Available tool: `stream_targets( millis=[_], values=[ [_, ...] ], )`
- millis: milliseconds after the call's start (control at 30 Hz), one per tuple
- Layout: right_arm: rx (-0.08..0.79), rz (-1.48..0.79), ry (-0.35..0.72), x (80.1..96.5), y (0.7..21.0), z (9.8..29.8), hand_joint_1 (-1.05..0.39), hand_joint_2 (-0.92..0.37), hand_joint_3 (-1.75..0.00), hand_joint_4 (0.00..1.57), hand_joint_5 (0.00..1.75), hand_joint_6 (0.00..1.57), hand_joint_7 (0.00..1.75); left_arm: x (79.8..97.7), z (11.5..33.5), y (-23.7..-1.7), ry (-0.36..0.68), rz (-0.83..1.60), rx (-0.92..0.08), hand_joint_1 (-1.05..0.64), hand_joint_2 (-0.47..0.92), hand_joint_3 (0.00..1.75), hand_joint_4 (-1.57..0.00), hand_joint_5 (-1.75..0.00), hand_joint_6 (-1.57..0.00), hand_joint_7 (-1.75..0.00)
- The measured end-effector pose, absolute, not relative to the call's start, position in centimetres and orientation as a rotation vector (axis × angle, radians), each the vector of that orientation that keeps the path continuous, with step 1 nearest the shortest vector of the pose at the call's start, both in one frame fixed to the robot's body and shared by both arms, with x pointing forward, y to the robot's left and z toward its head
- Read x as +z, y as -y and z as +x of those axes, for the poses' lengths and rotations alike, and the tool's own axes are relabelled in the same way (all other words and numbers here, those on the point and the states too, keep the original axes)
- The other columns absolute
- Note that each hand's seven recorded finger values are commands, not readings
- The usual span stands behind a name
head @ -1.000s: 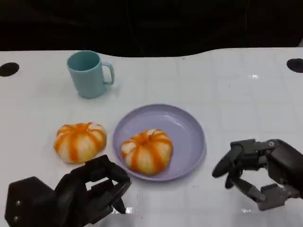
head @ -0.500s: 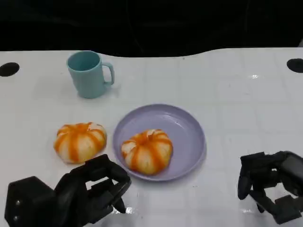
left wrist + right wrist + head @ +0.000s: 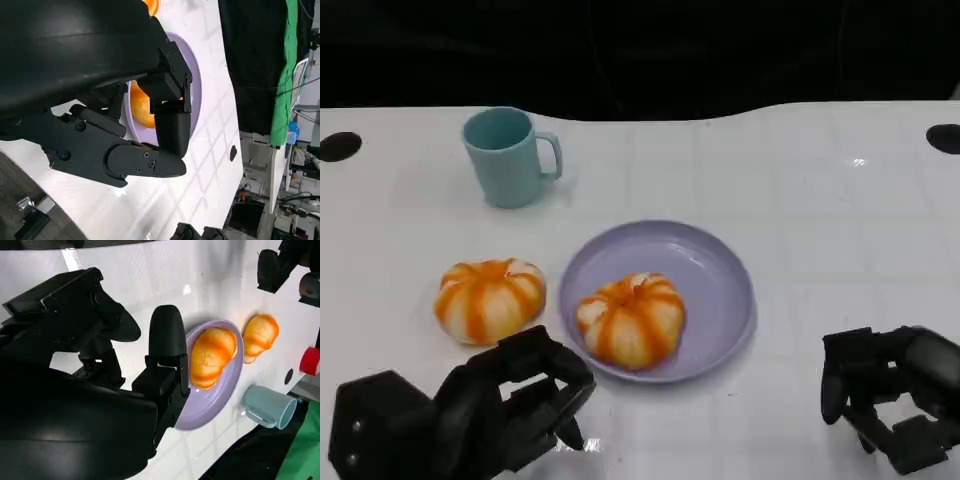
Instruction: Grasp the bread from the table and place it into the plate.
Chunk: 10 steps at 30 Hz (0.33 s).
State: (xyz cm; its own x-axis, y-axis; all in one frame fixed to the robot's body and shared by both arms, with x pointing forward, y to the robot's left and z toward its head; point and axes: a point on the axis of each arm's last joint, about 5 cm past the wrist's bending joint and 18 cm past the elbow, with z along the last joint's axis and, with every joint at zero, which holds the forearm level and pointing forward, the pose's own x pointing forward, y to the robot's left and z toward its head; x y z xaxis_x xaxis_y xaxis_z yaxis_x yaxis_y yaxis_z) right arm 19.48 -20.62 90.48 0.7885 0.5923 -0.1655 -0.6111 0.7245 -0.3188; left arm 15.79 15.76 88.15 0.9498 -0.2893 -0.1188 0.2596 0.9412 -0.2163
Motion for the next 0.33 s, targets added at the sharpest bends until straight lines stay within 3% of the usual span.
stream_targets(
  millis=[333],
  values=[
    [0.664, -0.367, -0.025, 90.33, 20.41, 19.81, -0.04, -0.55, -1.18, 0.74, 1.75, 0.66, 1.52, 87.95, 15.80, -15.84, -0.159, -0.203, -0.278, -0.51, 0.92, 0.30, -0.72, -1.75, -0.75, -1.36]
  ],
)
